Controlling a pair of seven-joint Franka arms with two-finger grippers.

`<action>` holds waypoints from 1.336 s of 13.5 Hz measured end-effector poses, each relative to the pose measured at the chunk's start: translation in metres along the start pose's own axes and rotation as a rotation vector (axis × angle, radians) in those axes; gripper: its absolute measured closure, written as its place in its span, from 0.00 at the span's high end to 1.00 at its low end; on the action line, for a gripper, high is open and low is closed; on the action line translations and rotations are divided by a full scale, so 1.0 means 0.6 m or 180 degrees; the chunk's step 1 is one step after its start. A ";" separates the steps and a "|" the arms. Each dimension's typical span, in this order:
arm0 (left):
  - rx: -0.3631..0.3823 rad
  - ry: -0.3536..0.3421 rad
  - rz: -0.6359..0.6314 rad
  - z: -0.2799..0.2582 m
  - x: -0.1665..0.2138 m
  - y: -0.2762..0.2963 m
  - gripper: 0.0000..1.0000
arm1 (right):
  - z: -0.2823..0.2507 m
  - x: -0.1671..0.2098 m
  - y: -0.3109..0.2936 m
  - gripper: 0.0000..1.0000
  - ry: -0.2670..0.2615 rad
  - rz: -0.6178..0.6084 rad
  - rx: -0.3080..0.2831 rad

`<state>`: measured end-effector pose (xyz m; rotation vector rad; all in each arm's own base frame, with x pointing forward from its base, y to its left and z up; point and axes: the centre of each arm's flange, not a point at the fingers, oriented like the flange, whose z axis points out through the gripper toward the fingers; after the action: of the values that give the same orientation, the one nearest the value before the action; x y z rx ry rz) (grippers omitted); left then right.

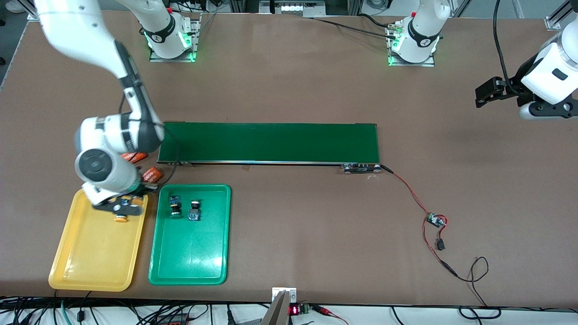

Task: Sort buttons by color to trays
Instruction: 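Carry the second yellow button with the right gripper to the yellow tray, then set the yellow button in the yellow tray and open the right gripper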

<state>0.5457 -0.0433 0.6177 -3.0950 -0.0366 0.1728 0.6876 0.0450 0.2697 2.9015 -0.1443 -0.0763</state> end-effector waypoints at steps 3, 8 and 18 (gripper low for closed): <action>0.0000 0.0000 0.0000 0.000 0.000 0.000 1.00 | 0.034 0.039 0.090 0.41 0.0053 -0.0179 0.0012; 0.0000 0.0000 0.0000 0.000 0.000 0.000 1.00 | 0.076 0.066 0.201 0.41 0.0280 -0.0377 0.0032; 0.0000 0.0000 0.0000 0.000 0.000 0.000 1.00 | 0.149 0.084 0.220 0.65 0.0593 -0.0506 0.0058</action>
<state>0.5457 -0.0433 0.6177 -3.0950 -0.0365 0.1728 0.7199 -0.1084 0.2121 2.9138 0.1187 0.1685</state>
